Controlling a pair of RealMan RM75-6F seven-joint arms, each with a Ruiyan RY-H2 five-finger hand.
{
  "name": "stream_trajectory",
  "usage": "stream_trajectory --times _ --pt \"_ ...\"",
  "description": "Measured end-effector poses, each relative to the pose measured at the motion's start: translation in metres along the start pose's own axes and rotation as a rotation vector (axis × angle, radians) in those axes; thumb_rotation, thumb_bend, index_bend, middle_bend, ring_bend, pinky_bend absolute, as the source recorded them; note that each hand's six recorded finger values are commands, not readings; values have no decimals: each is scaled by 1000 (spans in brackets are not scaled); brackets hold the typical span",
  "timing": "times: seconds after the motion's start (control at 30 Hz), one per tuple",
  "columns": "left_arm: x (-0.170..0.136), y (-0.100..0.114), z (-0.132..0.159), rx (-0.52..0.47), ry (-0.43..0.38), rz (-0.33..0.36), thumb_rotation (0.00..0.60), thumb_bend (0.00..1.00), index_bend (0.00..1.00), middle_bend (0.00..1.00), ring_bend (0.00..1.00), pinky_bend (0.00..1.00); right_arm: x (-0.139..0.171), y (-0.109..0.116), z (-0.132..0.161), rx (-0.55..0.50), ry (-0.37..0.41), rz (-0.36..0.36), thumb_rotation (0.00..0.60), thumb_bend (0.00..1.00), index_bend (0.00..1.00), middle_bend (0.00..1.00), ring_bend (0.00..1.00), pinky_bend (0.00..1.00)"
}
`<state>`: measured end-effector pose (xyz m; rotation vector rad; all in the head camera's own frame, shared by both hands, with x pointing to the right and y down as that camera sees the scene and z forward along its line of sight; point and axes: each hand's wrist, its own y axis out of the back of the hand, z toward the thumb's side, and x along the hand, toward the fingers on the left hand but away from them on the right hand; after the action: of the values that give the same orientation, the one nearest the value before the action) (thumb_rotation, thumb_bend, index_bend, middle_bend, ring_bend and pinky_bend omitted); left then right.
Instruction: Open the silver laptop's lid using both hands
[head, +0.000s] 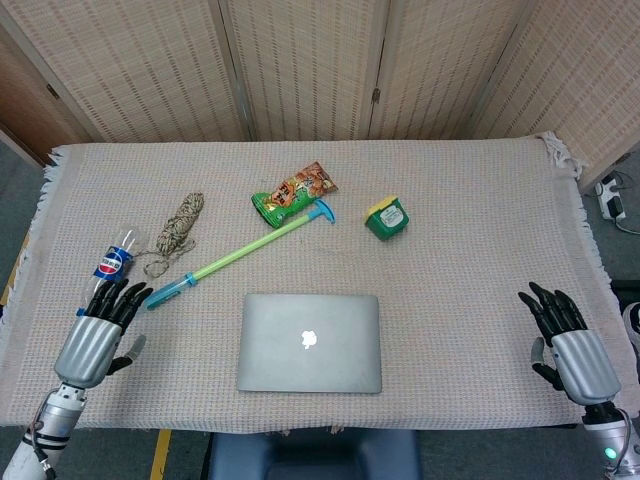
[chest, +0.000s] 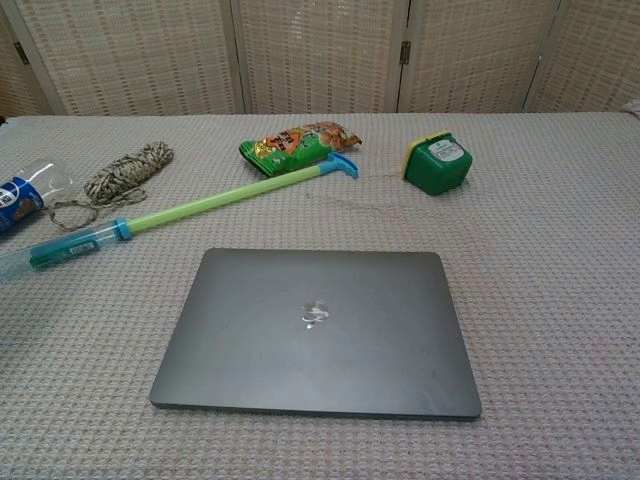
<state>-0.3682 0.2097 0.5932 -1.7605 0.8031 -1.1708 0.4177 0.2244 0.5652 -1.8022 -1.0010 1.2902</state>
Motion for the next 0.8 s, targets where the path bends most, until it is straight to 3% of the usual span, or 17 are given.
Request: stream_trajectory --times 0.2,0.3,0.8 --pt "30 -7 54 -9 -244 -44 600 372 139 132 36 0 0 -1 1 -1 2 6 600 867 0 0 56 0" --pt "37 -16 78 -15 -327 -75 600 349 137 133 36 0 0 -1 0 -3 -1 8 600 868 0 0 56 0" --pt "55 -56 175 -44 -540 -171 600 340 110 133 36 0 -2 -7 -3 -8 -3 34 600 868 0 0 55 0"
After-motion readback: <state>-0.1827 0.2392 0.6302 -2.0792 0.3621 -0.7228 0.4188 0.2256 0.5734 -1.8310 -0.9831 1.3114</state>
